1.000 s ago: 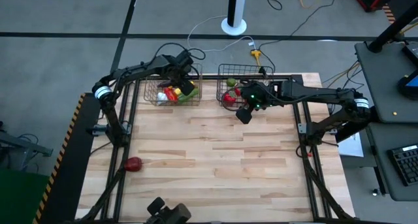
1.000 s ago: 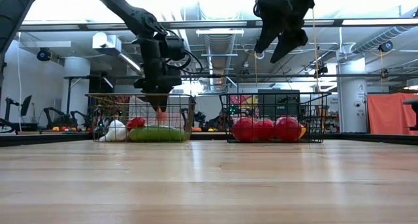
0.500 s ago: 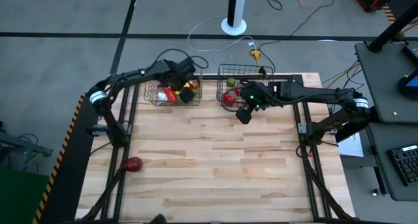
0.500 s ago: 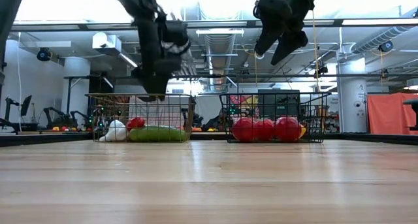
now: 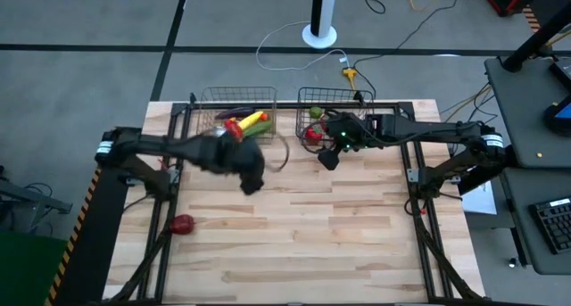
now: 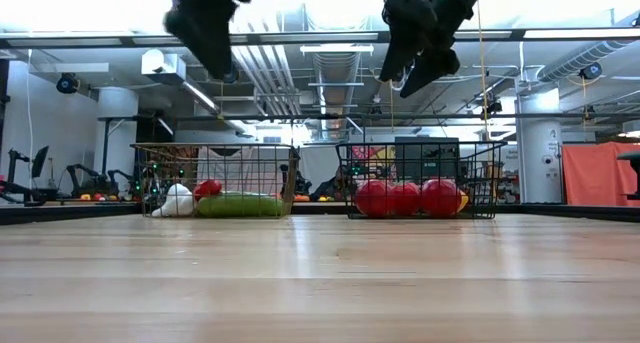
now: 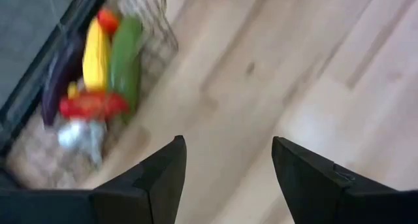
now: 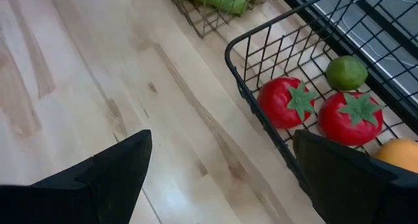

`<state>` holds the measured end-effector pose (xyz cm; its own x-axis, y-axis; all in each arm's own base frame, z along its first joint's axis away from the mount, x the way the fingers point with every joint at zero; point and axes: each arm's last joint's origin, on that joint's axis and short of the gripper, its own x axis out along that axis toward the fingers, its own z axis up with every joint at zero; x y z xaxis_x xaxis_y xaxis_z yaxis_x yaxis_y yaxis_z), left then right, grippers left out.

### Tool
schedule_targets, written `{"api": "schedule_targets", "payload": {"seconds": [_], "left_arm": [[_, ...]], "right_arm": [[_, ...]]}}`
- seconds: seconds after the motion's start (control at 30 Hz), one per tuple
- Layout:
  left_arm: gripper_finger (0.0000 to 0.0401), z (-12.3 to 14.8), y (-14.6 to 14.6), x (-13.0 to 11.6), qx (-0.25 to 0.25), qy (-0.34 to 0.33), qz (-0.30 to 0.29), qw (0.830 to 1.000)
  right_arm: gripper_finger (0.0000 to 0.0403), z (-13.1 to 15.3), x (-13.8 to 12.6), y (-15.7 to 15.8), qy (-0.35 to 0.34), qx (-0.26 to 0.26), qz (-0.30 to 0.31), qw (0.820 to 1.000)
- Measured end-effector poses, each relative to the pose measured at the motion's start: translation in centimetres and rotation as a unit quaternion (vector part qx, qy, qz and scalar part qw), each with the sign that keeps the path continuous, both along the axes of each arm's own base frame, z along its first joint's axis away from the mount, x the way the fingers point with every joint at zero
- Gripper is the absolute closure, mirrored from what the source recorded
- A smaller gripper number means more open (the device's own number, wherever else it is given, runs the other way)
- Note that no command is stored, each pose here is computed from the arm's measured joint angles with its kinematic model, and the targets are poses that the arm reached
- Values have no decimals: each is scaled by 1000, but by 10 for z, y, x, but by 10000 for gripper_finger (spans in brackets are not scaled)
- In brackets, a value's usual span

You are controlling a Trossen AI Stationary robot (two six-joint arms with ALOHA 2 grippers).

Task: Sort produce into baskets
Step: Put the red apple into the right wire basket

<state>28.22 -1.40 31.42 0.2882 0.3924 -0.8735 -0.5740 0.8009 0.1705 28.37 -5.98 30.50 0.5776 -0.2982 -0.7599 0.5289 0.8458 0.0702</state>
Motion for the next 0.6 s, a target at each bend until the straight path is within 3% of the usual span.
{"api": "schedule_targets", "payload": {"seconds": [0.2,0.33,0.53,0.6], "left_arm": [[193,-8,-53,-24,-20,52,44,997],[193,-15,-83,-35,-59,87,60,993],[199,-29,-109,-48,-92,160,109,977],[204,-37,-116,-50,-111,186,99,971]], "right_arm": [[39,-1,1,2,-4,0,4,1000],[39,-2,1,2,-4,0,5,1000],[39,-2,4,2,-22,-5,7,1000],[39,-2,5,2,-27,-7,8,1000]]}}
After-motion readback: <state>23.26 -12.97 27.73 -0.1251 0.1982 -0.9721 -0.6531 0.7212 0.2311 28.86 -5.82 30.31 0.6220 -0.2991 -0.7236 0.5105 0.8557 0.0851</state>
